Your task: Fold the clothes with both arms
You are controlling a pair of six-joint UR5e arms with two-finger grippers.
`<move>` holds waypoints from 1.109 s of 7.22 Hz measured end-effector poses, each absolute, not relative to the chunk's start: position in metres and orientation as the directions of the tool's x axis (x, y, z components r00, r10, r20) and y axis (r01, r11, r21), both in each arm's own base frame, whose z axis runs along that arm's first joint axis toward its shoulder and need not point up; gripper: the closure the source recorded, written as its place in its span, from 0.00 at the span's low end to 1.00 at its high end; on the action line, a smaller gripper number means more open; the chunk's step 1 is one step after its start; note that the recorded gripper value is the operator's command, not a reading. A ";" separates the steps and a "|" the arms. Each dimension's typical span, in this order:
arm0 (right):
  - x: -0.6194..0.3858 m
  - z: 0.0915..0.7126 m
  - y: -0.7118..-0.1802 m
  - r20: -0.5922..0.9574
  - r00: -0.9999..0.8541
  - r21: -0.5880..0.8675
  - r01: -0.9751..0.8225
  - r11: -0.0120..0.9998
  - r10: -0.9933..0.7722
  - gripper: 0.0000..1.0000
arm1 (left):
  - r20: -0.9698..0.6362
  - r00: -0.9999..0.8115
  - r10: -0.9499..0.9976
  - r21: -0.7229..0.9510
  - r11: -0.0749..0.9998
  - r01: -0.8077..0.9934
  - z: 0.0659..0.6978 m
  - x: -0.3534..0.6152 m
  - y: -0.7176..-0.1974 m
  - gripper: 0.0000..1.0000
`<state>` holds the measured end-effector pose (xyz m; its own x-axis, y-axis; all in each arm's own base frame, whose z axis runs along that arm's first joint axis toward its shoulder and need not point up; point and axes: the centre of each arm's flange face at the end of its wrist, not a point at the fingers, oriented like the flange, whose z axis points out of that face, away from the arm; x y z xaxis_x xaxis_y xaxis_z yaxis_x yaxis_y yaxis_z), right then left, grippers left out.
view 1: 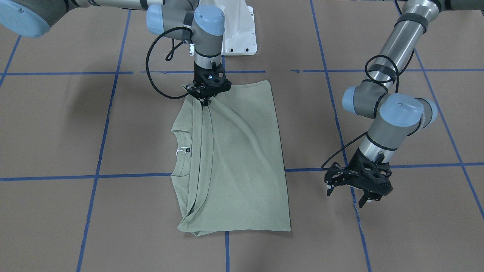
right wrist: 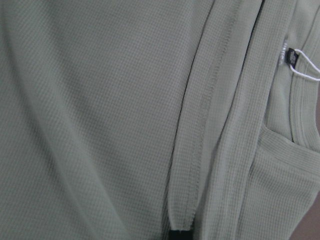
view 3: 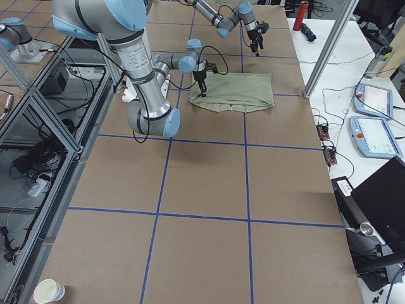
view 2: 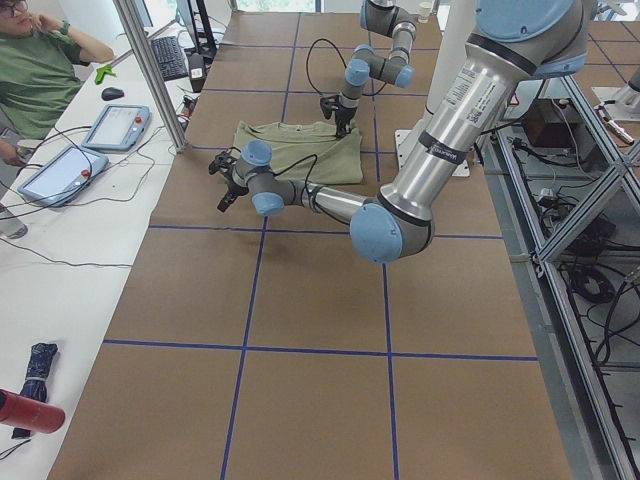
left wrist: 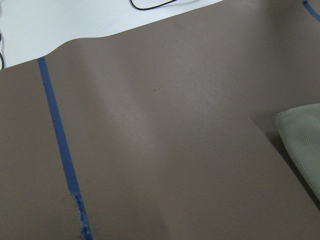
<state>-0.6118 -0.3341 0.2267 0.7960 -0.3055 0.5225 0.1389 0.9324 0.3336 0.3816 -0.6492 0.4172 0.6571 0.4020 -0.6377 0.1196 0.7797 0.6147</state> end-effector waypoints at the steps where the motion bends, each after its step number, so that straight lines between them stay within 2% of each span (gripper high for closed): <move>1: -0.612 0.227 -0.334 0.523 0.796 0.333 0.138 0.933 -0.305 1.00 | -0.638 0.657 0.402 0.615 0.780 0.120 0.417 0.382 -0.649 0.00; 4: -0.598 0.231 -0.337 0.522 0.802 0.329 0.126 0.936 -0.292 1.00 | -0.638 0.655 0.404 0.616 0.778 0.120 0.416 0.382 -0.649 0.00; 7: -0.542 0.269 -0.328 0.518 0.810 0.325 0.111 0.939 -0.275 1.00 | -0.639 0.653 0.407 0.616 0.779 0.117 0.416 0.385 -0.647 0.00; 8: -0.532 0.283 -0.325 0.510 0.820 0.312 0.103 0.944 -0.258 0.58 | -0.639 0.652 0.408 0.615 0.780 0.116 0.416 0.386 -0.647 0.00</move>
